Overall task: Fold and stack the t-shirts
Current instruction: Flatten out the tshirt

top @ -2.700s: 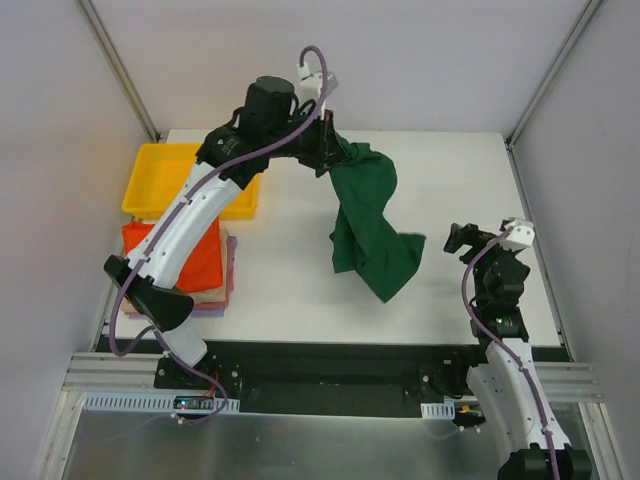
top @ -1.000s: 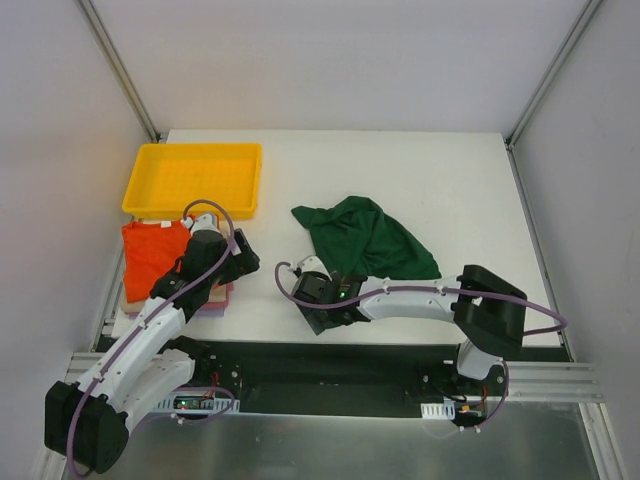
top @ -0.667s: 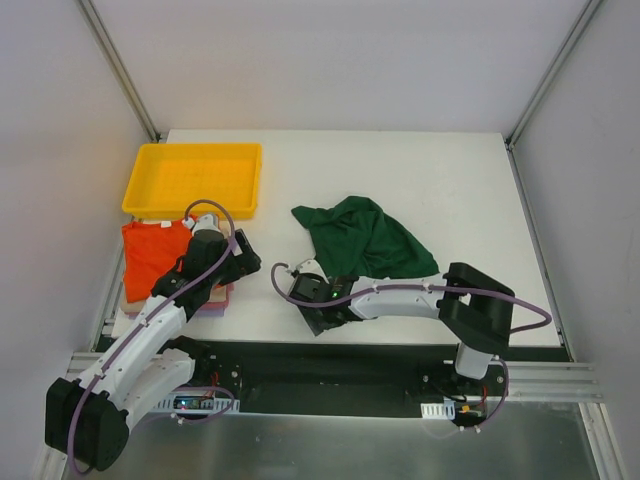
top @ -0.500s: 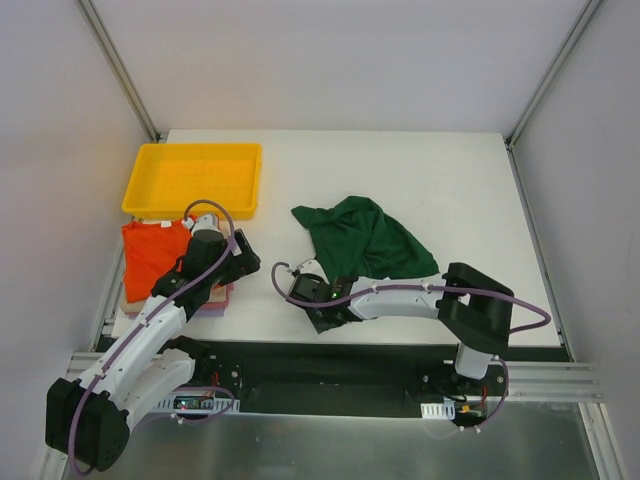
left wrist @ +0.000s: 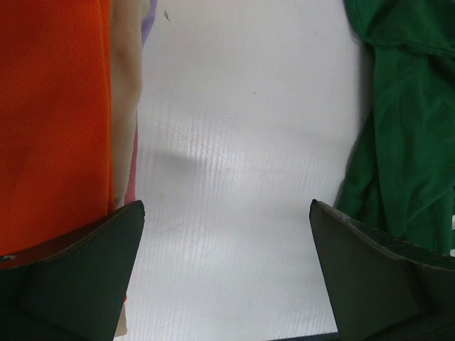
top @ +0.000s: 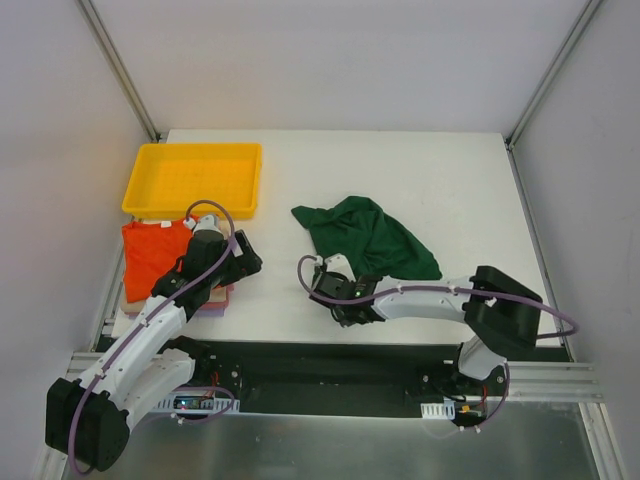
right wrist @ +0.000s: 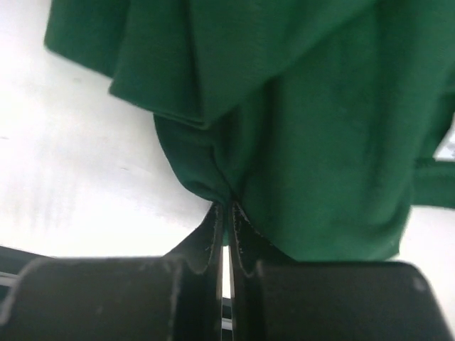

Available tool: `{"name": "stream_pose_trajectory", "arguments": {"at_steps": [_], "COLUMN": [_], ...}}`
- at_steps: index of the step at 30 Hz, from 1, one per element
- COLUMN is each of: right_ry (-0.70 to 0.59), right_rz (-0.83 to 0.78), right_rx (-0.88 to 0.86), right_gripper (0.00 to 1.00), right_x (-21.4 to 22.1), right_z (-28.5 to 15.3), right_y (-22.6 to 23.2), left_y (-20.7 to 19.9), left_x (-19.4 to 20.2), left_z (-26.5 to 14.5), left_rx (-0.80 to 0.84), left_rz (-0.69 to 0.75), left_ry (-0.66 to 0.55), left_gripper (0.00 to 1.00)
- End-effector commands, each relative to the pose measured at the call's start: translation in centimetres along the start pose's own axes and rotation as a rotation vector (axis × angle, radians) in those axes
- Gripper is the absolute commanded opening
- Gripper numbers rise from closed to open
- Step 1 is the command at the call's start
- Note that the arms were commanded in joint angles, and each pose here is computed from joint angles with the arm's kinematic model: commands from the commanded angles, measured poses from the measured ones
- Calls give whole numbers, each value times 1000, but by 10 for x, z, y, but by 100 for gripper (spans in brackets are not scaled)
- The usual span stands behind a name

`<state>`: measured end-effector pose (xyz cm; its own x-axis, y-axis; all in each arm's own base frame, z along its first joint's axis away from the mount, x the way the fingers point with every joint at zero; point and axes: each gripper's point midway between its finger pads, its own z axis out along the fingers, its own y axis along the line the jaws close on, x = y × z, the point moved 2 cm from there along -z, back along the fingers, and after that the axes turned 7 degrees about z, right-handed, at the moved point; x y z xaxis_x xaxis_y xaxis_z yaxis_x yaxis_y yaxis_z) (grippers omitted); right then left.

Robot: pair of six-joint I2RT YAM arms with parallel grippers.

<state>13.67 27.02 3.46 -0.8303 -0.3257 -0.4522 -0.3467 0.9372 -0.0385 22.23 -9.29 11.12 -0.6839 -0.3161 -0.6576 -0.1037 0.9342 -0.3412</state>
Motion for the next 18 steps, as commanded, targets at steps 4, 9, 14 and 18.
{"name": "stream_pose_trajectory", "arguments": {"at_steps": [4,9,14,18], "right_ry": [-230,-371,-444,-477], "right_rz": [102,159,278,456], "right_rx": [134,188,338,423], "right_gripper": [0,0,0,0], "right_x": [-29,-47,-47,-34], "right_z": [-48,-81,-105,-115], "right_y": [-71,-120,-182,-223], "left_y": [-22,-47,-70,-87], "left_x": [-2,-7,-10,-14], "left_z": [-4,0,14,35], "left_rx": [129,242,262,250], "left_rz": [14,3,21,55], "left_ry": [35,60,125,187], "left_gripper": [99,99,99,99]}}
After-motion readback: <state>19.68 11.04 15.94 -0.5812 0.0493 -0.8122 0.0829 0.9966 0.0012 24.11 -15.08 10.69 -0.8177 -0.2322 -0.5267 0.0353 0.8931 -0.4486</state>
